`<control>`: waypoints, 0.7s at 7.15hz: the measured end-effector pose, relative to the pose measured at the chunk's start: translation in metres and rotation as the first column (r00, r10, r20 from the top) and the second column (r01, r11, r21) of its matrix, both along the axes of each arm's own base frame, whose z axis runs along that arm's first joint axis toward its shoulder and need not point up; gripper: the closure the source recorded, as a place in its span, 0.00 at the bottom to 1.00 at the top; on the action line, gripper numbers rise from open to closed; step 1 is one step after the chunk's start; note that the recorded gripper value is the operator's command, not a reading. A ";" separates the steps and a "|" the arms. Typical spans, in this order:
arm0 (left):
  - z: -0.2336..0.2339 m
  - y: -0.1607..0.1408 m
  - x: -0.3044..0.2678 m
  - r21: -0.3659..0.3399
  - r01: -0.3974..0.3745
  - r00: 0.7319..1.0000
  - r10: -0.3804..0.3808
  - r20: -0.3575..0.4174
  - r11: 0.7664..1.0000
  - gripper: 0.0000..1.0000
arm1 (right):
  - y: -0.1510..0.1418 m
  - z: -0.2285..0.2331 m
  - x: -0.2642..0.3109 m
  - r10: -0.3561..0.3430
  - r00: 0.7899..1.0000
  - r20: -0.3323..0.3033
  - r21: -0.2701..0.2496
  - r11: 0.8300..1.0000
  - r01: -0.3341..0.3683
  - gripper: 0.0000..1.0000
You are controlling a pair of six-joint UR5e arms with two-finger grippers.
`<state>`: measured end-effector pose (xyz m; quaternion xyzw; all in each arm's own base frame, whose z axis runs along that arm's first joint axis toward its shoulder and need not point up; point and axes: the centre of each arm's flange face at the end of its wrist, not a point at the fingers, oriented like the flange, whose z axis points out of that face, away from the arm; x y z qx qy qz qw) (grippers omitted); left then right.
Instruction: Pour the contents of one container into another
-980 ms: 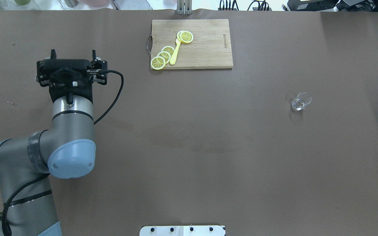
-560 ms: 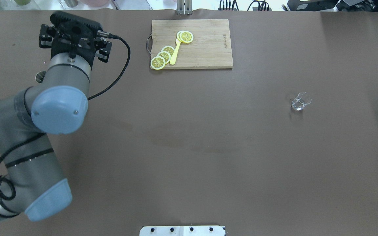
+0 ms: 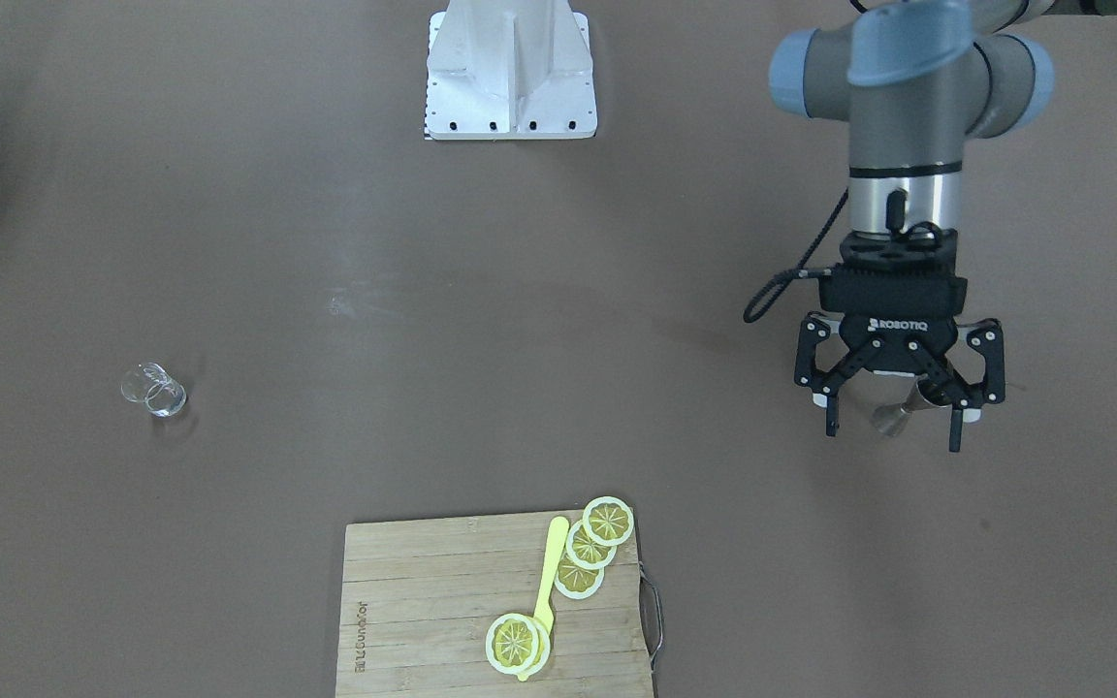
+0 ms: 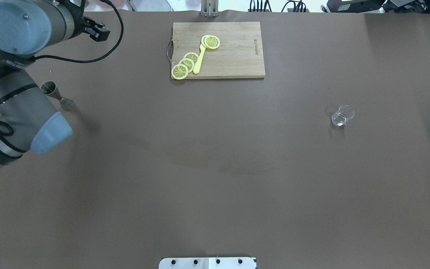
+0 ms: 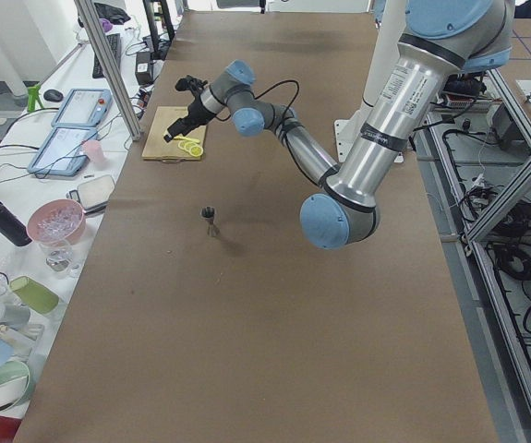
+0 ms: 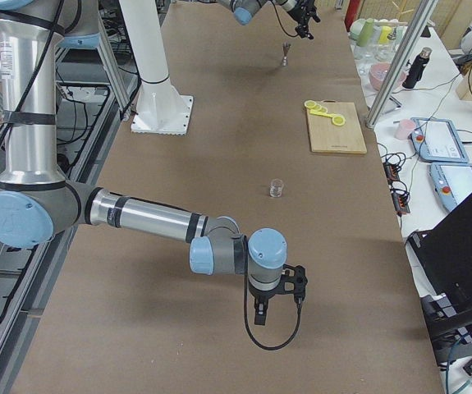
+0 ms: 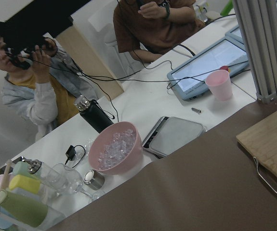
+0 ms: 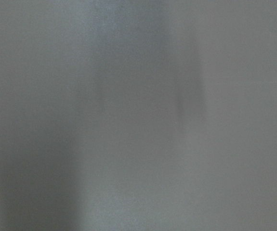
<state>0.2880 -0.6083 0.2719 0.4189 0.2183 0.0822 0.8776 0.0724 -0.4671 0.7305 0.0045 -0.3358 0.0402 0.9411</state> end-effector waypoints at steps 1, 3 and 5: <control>0.034 -0.031 -0.026 -0.075 -0.043 0.998 0.040 -0.044 0.996 0.00 | 0.000 0.000 0.000 0.000 1.000 0.000 -0.001 1.000 0.000 0.00; 0.109 -0.083 -0.104 -0.239 -0.079 0.990 0.048 -0.133 0.968 0.00 | 0.000 0.001 0.000 0.000 1.000 0.002 -0.001 1.000 0.000 0.00; 0.168 -0.103 -0.198 -0.384 -0.095 0.972 0.001 -0.237 0.918 0.00 | 0.000 0.000 0.000 0.000 1.000 0.002 -0.001 1.000 0.000 0.00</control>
